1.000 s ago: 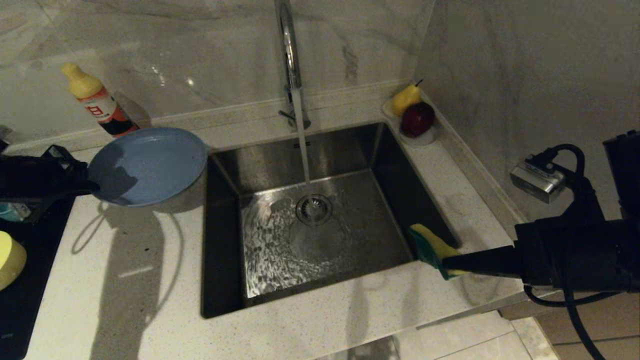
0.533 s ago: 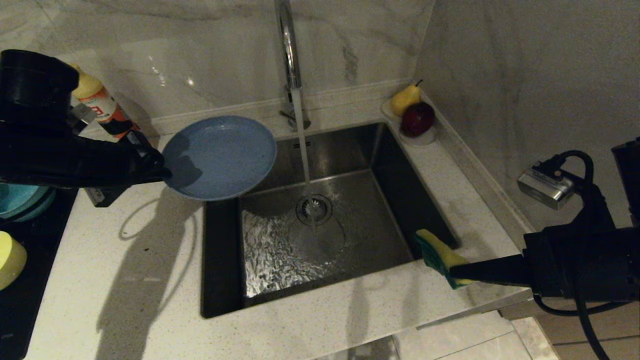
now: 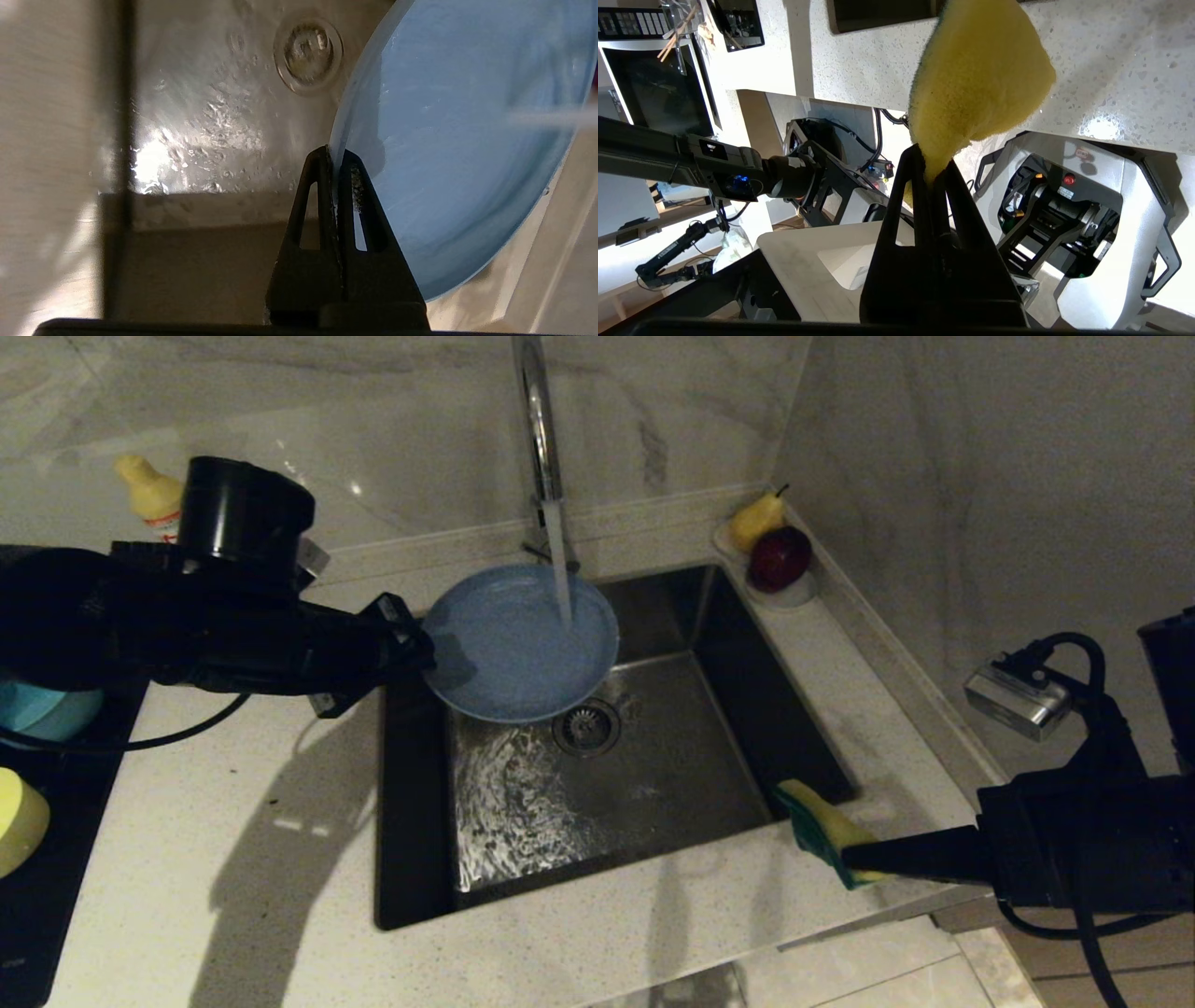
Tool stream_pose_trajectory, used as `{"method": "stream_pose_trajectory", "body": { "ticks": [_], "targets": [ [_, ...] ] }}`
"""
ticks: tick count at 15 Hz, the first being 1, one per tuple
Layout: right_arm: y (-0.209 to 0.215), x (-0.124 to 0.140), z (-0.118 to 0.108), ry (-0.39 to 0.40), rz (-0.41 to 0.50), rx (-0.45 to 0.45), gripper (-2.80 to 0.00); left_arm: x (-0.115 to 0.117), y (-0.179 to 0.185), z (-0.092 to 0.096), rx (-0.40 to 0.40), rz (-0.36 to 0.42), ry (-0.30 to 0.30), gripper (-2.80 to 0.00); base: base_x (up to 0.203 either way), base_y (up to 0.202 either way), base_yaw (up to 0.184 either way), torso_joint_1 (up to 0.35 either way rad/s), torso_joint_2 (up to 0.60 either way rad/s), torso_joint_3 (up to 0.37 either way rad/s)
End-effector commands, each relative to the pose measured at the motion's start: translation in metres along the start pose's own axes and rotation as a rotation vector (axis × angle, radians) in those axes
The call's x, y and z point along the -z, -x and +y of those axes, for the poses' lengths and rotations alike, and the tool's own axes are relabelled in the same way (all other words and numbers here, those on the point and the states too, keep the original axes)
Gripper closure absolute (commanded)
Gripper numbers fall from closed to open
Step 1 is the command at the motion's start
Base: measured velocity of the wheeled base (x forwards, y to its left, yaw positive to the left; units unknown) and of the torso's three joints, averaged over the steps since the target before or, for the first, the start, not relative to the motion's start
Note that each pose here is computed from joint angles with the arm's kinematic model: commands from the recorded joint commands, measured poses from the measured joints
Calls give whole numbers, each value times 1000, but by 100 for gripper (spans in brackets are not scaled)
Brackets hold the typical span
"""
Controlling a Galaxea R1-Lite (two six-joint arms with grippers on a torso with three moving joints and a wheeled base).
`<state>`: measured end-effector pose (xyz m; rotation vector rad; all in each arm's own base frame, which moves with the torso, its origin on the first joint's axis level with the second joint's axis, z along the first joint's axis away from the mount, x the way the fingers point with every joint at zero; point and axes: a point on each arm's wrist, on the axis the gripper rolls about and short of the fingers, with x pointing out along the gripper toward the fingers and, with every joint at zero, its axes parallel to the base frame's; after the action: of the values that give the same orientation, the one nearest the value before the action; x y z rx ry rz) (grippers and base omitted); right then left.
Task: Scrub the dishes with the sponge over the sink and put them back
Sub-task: Wash the plate
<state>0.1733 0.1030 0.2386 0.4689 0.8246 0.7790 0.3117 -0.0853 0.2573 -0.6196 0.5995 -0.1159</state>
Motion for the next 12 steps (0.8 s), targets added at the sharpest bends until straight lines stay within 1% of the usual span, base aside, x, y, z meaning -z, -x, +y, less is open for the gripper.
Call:
{"method": "stream_pose_trajectory", "body": {
  "ticks": [1,4,5,8,10,12],
  "targets": [
    [-1,2,-1,-7,8,1,0,17,-23,-3,-31,56,-17,0,0,0,0,0,0,0],
    [-1,4,-3,-10,13,6,0,24,-35,-9,-22,43,-31,0,0,0,0,0,0,0],
    [1,4,-2,-6,7,2,0,29,-37,-14,-13,55,-41,0,0,0,0,0,0,0],
    [5,4,1,4,-4,-7,0,34,-38,-17,-3,71,-49,0,0,0,0,0,0,0],
    [5,4,1,3,-5,-7,0,42,-43,-14,-15,101,-54,0,0,0,0,0,0,0],
    [5,5,0,2,-3,-6,0,46,-44,-15,-18,108,-59,0,0,0,0,0,0,0]
  ]
}}
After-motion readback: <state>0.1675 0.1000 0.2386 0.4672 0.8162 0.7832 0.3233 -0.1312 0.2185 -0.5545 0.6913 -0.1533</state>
